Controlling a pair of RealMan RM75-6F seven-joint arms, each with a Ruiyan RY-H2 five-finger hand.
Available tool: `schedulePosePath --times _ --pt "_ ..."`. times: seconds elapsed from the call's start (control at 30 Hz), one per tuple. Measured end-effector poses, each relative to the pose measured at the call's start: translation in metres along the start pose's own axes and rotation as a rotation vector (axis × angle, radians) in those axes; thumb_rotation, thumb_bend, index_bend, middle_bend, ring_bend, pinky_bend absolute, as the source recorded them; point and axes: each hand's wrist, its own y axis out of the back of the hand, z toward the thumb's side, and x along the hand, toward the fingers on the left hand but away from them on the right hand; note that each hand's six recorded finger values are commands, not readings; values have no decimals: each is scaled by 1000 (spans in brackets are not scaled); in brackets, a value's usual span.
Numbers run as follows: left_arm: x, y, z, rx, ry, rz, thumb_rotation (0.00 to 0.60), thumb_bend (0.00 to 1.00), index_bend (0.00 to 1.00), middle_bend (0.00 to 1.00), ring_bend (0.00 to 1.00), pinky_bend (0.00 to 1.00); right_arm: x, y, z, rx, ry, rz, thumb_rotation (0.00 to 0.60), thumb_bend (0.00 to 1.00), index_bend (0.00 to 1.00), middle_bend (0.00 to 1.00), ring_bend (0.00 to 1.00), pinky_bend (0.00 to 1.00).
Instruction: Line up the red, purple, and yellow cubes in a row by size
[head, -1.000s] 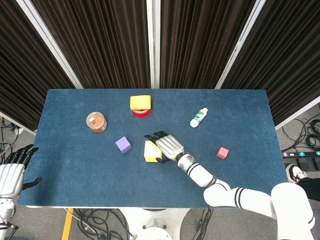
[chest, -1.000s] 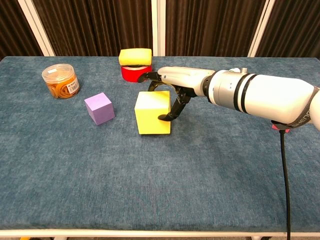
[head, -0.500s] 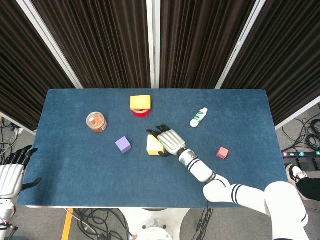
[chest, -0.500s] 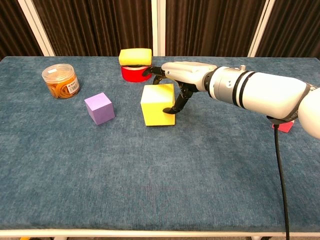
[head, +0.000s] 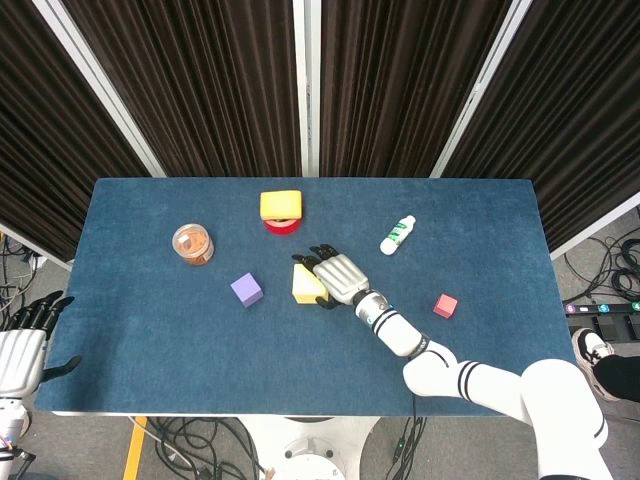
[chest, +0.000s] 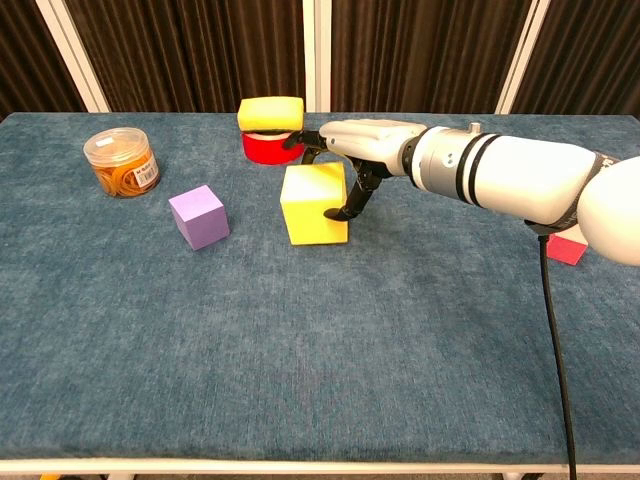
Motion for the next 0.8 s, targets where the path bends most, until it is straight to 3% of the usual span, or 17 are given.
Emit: schedulePosePath --times 0.4,0.6,0.8 --pt "8 1 4 -20 -10 -5 600 35 206 220 169 213 13 12 -2 -6 5 -4 600 274 0 69 0 0" --pt "32 0 16 -117 -50 -37 600 24 244 220 169 219 43 47 -18 -14 -7 -92 600 269 0 78 0 0" --pt "77 -3 51 -231 -145 -109 600 19 267 220 178 255 99 90 -61 -9 -101 -228 600 266 0 88 0 0"
